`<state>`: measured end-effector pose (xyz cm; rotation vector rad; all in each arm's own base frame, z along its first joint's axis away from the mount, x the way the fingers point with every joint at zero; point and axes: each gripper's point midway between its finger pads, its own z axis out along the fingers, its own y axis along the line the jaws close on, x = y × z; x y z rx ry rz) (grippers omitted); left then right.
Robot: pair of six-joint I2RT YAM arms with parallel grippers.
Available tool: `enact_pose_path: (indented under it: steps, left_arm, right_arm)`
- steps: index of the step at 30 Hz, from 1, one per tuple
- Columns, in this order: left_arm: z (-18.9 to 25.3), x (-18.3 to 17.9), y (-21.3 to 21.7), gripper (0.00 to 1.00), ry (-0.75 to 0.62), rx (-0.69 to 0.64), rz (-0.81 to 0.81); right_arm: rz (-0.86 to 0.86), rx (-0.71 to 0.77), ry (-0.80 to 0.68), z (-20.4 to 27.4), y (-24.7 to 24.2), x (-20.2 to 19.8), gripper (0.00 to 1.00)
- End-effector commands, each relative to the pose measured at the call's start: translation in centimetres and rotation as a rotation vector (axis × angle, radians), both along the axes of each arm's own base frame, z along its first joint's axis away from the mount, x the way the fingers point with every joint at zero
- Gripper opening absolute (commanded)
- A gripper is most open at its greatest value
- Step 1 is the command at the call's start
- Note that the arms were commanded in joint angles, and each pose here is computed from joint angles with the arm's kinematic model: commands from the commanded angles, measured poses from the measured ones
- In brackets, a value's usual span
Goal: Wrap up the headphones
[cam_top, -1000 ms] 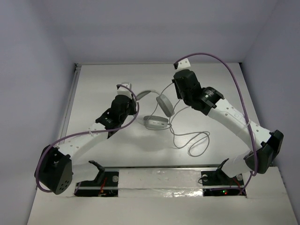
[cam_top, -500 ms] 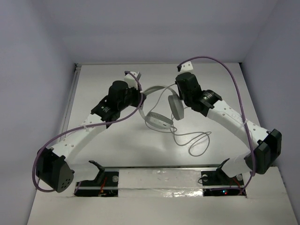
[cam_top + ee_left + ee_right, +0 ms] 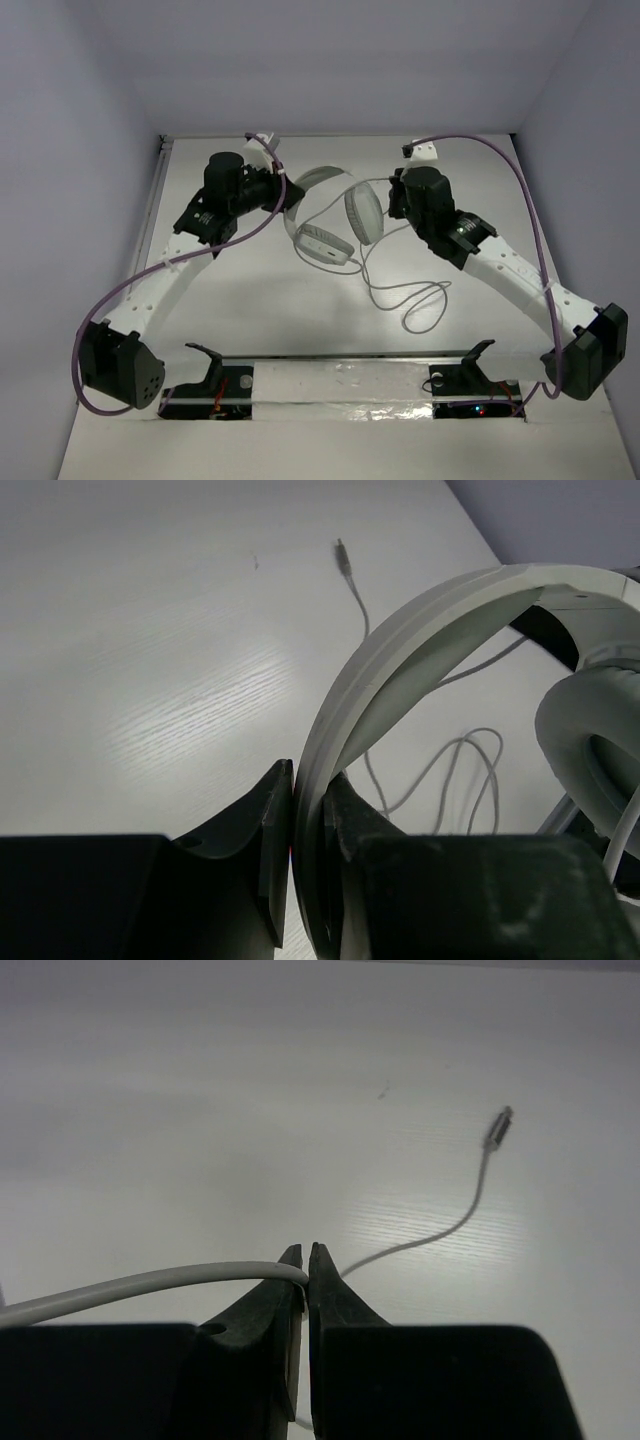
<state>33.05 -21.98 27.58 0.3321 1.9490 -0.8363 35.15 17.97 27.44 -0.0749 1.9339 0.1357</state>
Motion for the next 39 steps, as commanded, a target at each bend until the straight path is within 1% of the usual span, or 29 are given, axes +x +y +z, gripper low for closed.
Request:
enact_pose_path:
  steps: [1, 3, 4, 7, 9, 10, 11, 12, 13, 15, 17, 19, 21, 24, 26, 28, 30, 31, 33, 34, 35, 38, 39]
  left_arm:
    - [8.2, -1.1, -0.5, 0.00, -0.161, -0.142, -0.067]
    - [9.0, -1.6, -0.7, 0.00, -0.169, -0.164, -0.088]
    - [9.2, -2.2, -1.0, 0.00, -0.167, -0.178, -0.119]
    - [10.4, -2.9, -1.3, 0.00, -0.172, -0.220, -0.142]
    - [11.3, -2.9, -0.9, 0.00, -0.183, -0.224, -0.118]
    - [11.7, -2.3, -0.2, 0.00, -0.193, -0.219, -0.070]
    - [12.3, -2.4, -0.1, 0.00, -0.204, -0.226, -0.062]
    - [12.9, -2.6, -0.1, 0.00, -0.210, -0.242, -0.061]
    - [13.3, -2.7, -0.1, 0.00, -0.215, -0.252, -0.062]
    - [14.4, -3.0, -0.3, 0.00, -0.233, -0.279, -0.079]
    - [15.0, -3.2, -0.4, 0.00, -0.233, -0.298, -0.088]
    - [15.2, -3.0, -0.3, 0.00, -0.230, -0.297, -0.070]
    - [15.6, -2.9, -0.2, 0.00, -0.228, -0.302, -0.060]
    - [16.9, -2.3, 0.5, 0.00, -0.232, -0.342, -0.005]
    - [18.0, -1.9, 0.9, 0.00, -0.248, -0.380, 0.034]
    - [18.9, -1.3, 1.2, 0.00, -0.232, -0.429, 0.067]
    - [19.8, -0.9, 1.3, 0.00, -0.228, -0.475, 0.091]
    - [20.1, -0.2, 1.9, 0.00, -0.233, -0.489, 0.142]
    - [20.7, 0.4, 2.5, 0.00, -0.244, -0.520, 0.191]
    - [20.9, 1.2, 3.2, 0.00, -0.246, -0.545, 0.253]
    - [21.5, 1.5, 3.7, 0.00, -0.272, -0.566, 0.280]
    - [21.8, 2.8, 4.7, 0.00, -0.283, -0.613, 0.366]
    - [21.4, 3.3, 4.8, 0.00, -0.276, -0.627, 0.383]
  right_arm:
    - [0.070, 0.196, -0.098, 2.4, 1.9, 0.9, 0.07]
    - [0.167, 0.258, -0.080, 1.5, 3.7, 0.5, 0.07]
    - [0.184, 0.285, -0.101, 1.8, 4.1, 1.0, 0.07]
    - [0.267, 0.336, -0.115, 1.6, 6.1, 1.1, 0.09]
    - [0.321, 0.372, -0.104, 0.9, 7.0, 0.5, 0.10]
    - [0.344, 0.405, -0.143, 1.7, 7.4, 0.4, 0.12]
    - [0.390, 0.429, -0.156, 2.0, 8.0, -0.2, 0.14]
    - [0.414, 0.450, -0.137, 0.7, 8.3, -0.8, 0.15]
    - [0.439, 0.495, -0.202, 2.1, 8.7, -0.8, 0.24]
    - [0.461, 0.526, -0.199, 1.7, 9.4, -0.9, 0.29]
    - [0.462, 0.551, -0.230, 2.0, 9.6, -0.5, 0.40]
    - [0.465, 0.562, -0.236, 1.6, 10.0, 0.0, 0.50]
    - [0.494, 0.576, -0.233, 1.6, 10.8, 0.3, 0.51]
    - [0.527, 0.610, -0.190, -0.1, 11.9, 0.2, 0.48]
    - [0.563, 0.624, -0.160, -1.7, 12.7, 0.0, 0.41]
    - [0.571, 0.640, -0.112, -3.6, 13.2, -0.1, 0.33]
    - [0.602, 0.636, -0.056, -5.9, 14.2, -0.9, 0.33]
    - [0.605, 0.633, -0.044, -6.4, 14.5, -1.2, 0.34]
    - [0.619, 0.633, -0.011, -7.5, 15.2, -1.9, 0.35]
    - [0.639, 0.634, 0.007, -8.1, 15.7, -2.7, 0.35]
    - [0.661, 0.635, 0.025, -8.4, 16.2, -3.4, 0.35]
    - [0.736, 0.627, 0.084, -10.0, 18.7, -5.9, 0.35]
    - [0.771, 0.615, 0.114, -10.9, 20.3, -7.4, 0.35]
